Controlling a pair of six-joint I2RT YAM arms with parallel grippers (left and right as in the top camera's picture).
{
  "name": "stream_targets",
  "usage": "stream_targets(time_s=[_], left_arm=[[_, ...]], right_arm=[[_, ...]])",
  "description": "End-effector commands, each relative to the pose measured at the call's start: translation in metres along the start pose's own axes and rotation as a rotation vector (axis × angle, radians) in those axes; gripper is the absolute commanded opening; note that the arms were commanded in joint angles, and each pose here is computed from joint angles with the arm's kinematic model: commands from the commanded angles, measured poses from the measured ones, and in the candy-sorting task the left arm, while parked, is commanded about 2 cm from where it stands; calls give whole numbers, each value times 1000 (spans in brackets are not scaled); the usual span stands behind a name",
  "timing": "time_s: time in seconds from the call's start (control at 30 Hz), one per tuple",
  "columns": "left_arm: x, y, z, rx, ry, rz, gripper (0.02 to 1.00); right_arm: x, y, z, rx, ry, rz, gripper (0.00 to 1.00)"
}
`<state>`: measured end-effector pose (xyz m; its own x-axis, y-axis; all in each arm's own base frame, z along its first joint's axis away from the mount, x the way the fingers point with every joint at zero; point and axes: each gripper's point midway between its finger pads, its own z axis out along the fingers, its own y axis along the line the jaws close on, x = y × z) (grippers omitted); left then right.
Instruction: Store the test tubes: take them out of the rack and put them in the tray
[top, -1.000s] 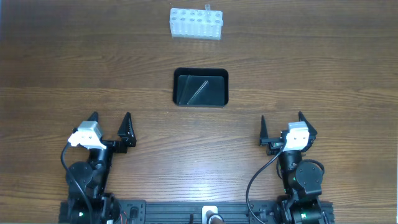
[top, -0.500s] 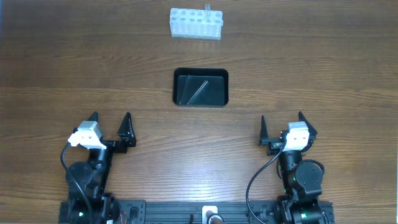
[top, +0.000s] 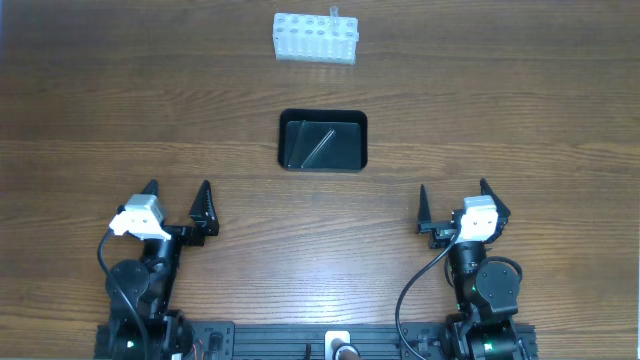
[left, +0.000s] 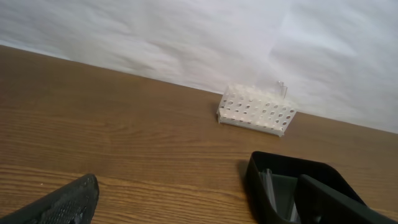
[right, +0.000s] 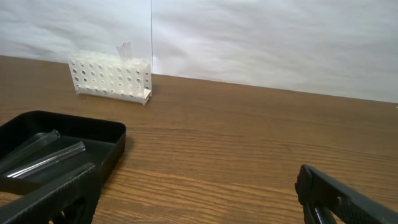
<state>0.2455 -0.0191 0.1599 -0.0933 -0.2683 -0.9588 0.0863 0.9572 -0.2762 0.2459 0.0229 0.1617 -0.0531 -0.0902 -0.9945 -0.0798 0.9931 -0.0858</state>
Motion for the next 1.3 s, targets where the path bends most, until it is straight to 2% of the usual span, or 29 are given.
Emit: stream_targets(time_s=[0.03, 0.17, 0.3, 0.43, 0.7, 0.8, 0.93, 1.1, 1.2, 1.3], left_arm=[[2, -1, 0, 7, 4, -8, 1000], [2, -1, 0, 7, 4, -8, 1000], [2, -1, 0, 7, 4, -8, 1000], [2, -1, 0, 7, 4, -8, 1000], [2, -1, 0, 7, 4, -8, 1000], [2, -1, 0, 7, 4, -8, 1000], [2, -1, 0, 7, 4, -8, 1000], [2, -1, 0, 7, 4, -8, 998], [2, -1, 0, 7, 4, -8, 1000], [2, -1, 0, 7, 4, -8, 1000]], right_arm=[[0, -2, 0, 9, -6, -12, 991], [-13, -2, 4, 13, -52, -9, 991], [-32, 7, 20, -40, -122, 18, 991], [-51, 3, 47, -14, -196, 22, 993], [-106, 7, 148, 33, -352, 47, 991], [-118, 28, 183, -14, -345, 80, 991], [-114, 65, 215, -84, -300, 84, 993], [-103, 100, 254, -132, -271, 212, 993], [-96, 109, 281, -81, -261, 288, 993], [-82, 117, 308, -2, -219, 308, 993]])
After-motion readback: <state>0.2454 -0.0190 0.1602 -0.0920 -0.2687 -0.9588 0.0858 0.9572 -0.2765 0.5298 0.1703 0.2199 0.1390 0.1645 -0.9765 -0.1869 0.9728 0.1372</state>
